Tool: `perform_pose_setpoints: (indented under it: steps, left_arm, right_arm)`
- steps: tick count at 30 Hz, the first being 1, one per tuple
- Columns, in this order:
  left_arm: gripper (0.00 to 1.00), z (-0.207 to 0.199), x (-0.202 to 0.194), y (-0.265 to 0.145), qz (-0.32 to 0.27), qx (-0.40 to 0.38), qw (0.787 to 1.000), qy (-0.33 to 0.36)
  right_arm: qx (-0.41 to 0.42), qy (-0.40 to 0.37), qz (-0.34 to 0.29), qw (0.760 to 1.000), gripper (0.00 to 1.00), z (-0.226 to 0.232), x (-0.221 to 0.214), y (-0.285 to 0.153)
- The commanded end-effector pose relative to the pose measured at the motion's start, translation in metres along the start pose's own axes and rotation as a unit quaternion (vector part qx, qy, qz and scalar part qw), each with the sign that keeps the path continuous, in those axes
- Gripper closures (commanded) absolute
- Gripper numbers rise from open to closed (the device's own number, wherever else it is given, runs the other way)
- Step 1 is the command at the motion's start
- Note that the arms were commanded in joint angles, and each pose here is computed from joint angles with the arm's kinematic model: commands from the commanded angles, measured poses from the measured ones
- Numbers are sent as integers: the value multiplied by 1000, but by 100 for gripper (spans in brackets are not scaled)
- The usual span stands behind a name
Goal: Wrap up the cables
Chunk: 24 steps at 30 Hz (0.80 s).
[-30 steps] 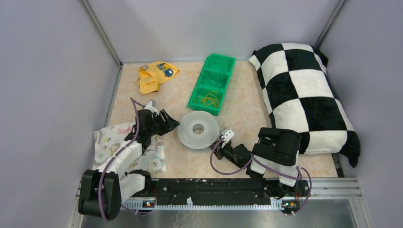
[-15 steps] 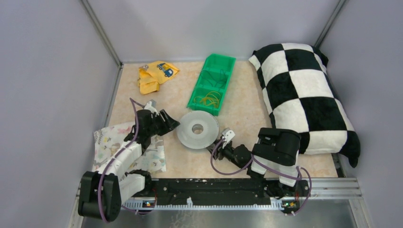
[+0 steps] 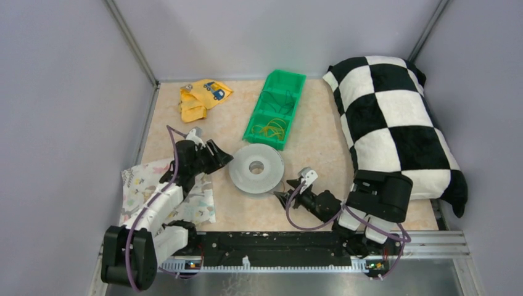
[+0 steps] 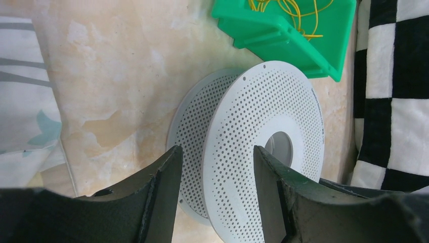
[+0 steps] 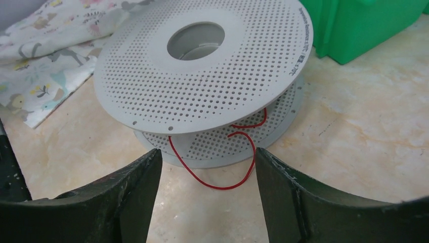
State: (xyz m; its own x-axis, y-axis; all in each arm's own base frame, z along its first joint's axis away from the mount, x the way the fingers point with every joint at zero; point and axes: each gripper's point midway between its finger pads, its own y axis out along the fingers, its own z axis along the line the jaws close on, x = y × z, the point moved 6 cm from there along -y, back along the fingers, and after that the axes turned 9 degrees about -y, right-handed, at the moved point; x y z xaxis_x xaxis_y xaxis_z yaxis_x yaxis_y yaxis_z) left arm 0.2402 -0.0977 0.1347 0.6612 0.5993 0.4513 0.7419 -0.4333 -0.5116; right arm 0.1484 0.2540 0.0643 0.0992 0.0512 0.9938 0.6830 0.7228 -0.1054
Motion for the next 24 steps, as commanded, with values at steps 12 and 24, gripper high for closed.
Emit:
perform_pose_setpoints:
  steps: [12,24]
  left_arm:
    - [40,-28,21,-15,-22,-28,999,32]
    - [41,-31,20,-30,-21,-26,998,55]
  right_arm:
    - [-96,50,-11,994,38,-22,56,-15]
    - [-93,125,34,987,48,-38,38,-1]
